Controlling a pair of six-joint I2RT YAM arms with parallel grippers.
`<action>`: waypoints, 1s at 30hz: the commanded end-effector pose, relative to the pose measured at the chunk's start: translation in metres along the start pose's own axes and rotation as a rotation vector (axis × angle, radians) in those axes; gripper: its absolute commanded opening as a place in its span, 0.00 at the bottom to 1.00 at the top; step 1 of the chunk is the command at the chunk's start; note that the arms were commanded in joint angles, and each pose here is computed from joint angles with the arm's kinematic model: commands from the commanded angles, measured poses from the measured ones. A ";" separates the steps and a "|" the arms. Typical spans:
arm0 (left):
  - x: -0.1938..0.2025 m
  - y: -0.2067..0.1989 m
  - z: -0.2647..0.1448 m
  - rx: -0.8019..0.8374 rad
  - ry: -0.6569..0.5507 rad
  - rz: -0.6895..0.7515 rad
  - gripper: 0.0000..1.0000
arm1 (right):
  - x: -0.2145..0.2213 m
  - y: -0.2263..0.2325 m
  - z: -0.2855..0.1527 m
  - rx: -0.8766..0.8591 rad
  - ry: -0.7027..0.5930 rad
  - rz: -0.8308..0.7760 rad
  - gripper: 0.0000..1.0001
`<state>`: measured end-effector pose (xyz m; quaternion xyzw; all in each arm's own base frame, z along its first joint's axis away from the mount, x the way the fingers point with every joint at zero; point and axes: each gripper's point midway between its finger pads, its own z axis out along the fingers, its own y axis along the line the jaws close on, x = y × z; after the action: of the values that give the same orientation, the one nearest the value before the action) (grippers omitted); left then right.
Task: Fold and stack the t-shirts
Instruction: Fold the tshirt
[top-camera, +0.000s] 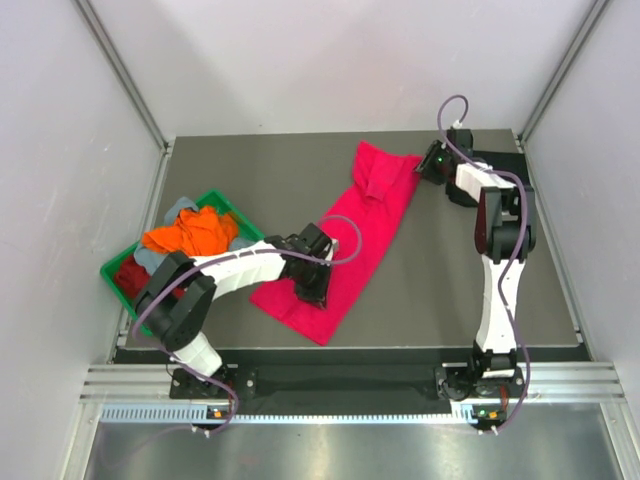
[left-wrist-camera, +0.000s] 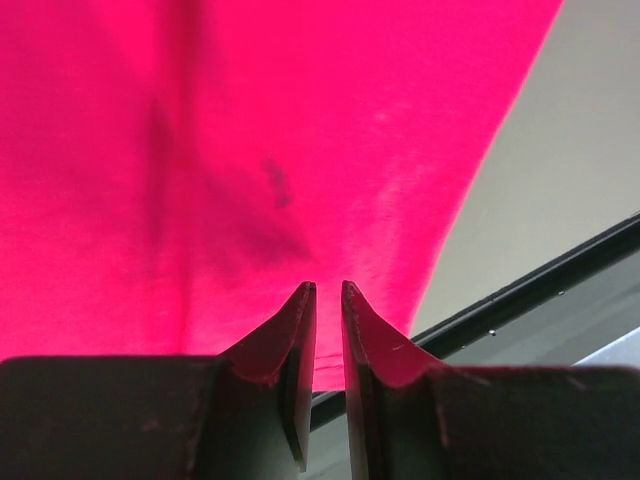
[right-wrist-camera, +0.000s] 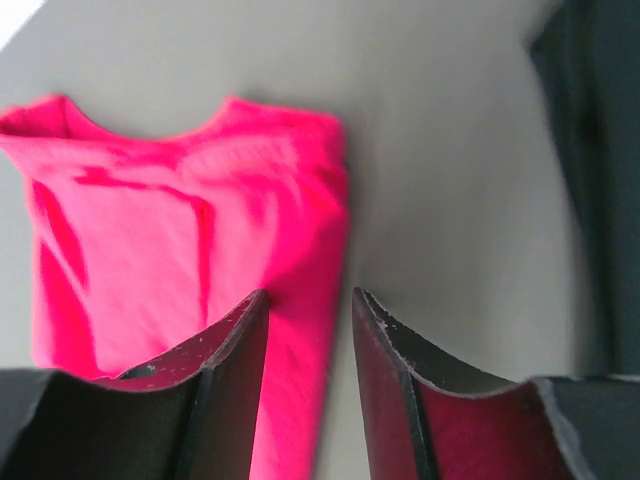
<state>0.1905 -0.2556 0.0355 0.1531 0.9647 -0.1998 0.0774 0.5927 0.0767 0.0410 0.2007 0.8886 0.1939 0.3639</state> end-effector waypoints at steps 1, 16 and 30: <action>-0.011 -0.014 0.008 0.015 -0.029 -0.022 0.21 | -0.012 0.016 0.015 -0.080 -0.033 0.045 0.40; -0.031 -0.079 0.038 0.174 -0.041 -0.068 0.20 | -0.064 0.022 0.047 -0.122 -0.137 0.081 0.11; -0.100 -0.083 -0.049 0.090 -0.198 0.087 0.23 | -0.073 0.030 0.018 -0.125 -0.124 0.075 0.39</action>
<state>0.2460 -0.3690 0.1013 0.1613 0.9349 -0.2798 0.1473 0.6752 0.0807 0.0464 0.2217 0.8420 0.2670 0.4130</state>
